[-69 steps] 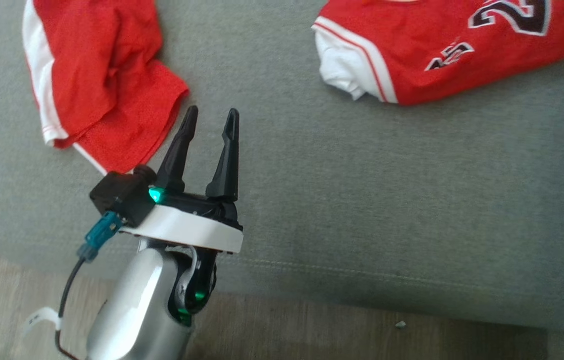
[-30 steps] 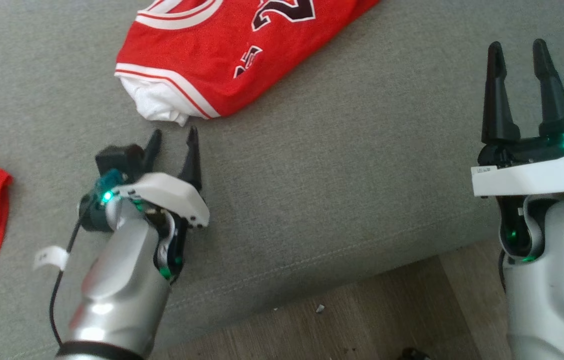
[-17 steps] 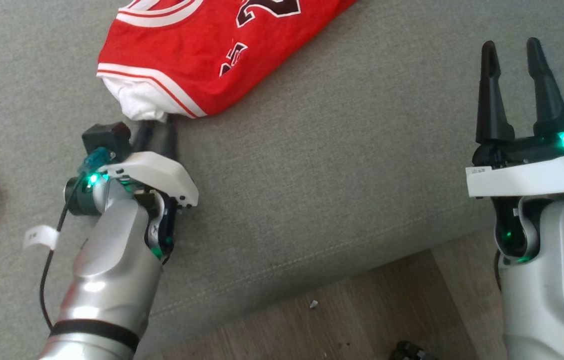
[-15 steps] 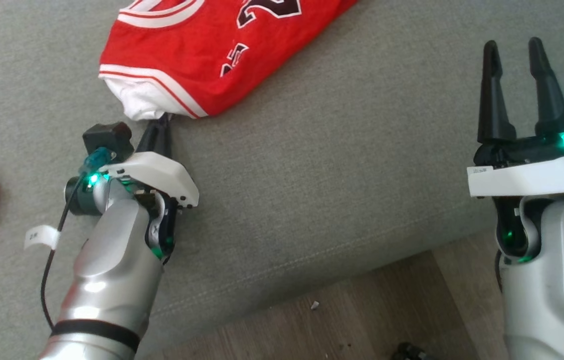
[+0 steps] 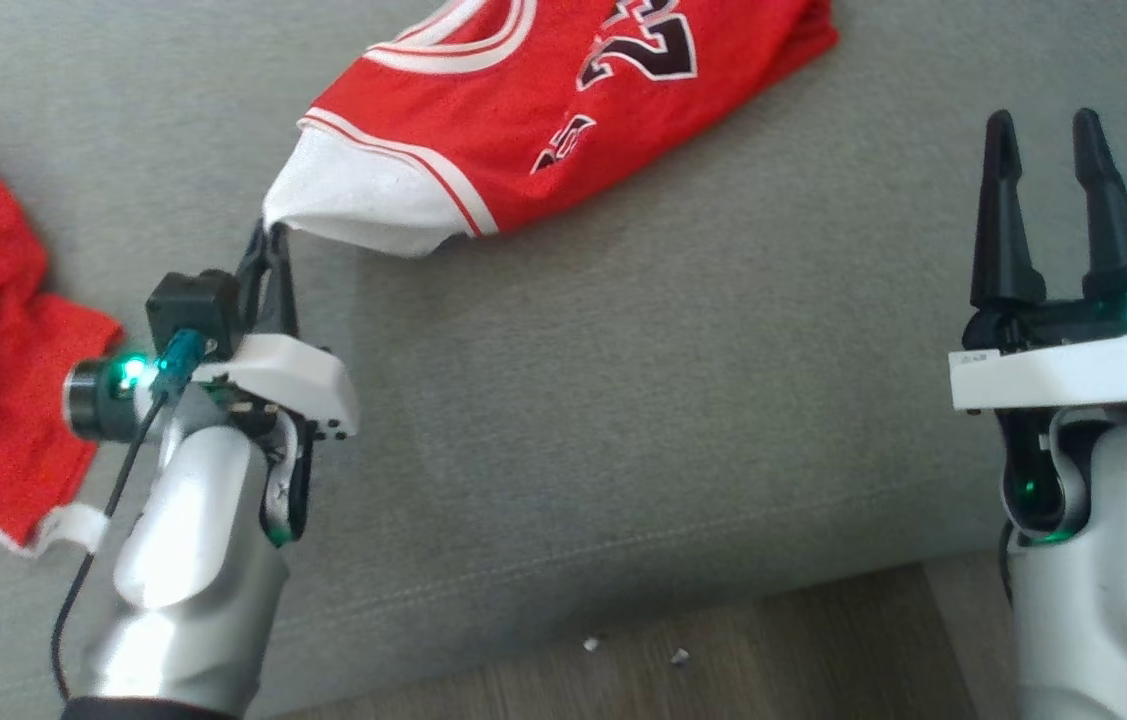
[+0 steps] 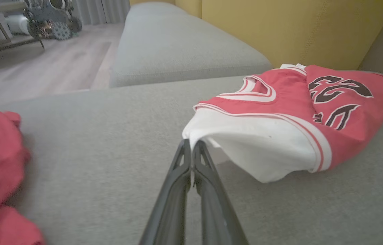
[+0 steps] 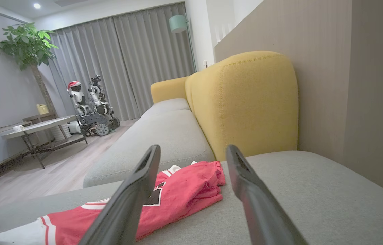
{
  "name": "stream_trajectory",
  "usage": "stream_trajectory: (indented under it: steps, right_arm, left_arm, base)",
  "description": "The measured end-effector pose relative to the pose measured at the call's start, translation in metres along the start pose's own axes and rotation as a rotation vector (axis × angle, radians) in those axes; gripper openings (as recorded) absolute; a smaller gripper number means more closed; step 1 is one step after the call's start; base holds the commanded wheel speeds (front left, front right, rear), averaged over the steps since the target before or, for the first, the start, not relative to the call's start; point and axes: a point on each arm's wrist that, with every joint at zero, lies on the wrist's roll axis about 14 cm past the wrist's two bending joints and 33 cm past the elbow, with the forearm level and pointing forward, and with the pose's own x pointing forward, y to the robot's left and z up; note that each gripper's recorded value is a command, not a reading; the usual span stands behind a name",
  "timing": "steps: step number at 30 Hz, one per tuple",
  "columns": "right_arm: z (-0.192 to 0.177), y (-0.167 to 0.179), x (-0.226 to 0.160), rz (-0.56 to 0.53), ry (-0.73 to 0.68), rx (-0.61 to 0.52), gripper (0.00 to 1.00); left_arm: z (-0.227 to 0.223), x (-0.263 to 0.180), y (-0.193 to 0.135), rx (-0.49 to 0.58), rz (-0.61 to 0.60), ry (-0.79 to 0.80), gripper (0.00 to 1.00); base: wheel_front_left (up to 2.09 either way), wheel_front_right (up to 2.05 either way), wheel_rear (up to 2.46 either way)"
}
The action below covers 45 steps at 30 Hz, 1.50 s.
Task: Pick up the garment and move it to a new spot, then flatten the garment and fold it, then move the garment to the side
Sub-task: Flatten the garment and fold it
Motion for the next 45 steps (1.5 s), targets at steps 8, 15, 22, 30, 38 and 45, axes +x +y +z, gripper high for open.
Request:
stream_trajectory:
  steps: [8,15,22,30,38,45]
  right_arm:
    - [0.007,0.028,0.006,0.069,-0.021,0.025,1.0]
    - [0.006,0.04,0.008,0.102,-0.015,0.031,1.0]
    - [0.001,0.038,0.006,0.096,-0.001,0.035,1.0]
    - [-0.019,0.023,0.0,0.05,0.071,0.059,1.0]
    - [-0.072,0.006,0.006,-0.021,0.261,0.153,1.0]
    - [-0.095,-0.006,0.05,-0.07,0.358,0.117,1.0]
  left_arm:
    - [0.019,-0.034,0.03,0.214,0.053,-0.069,0.0]
    - [-0.016,-0.054,0.03,0.176,0.046,0.036,0.62]
    - [-0.022,-0.052,0.022,0.093,0.029,0.059,1.0]
    - [0.012,-0.05,0.027,0.003,0.078,-0.059,1.0]
    - [0.028,-0.054,0.023,-0.05,0.072,-0.122,1.0]
    - [0.019,-0.06,0.038,-0.061,0.115,-0.103,1.0]
  base:
    - [0.0,0.0,0.0]
    - [0.0,0.0,0.0]
    - [0.0,0.0,0.0]
    - [0.0,0.0,0.0]
    - [0.0,0.0,0.0]
    - [0.0,0.0,0.0]
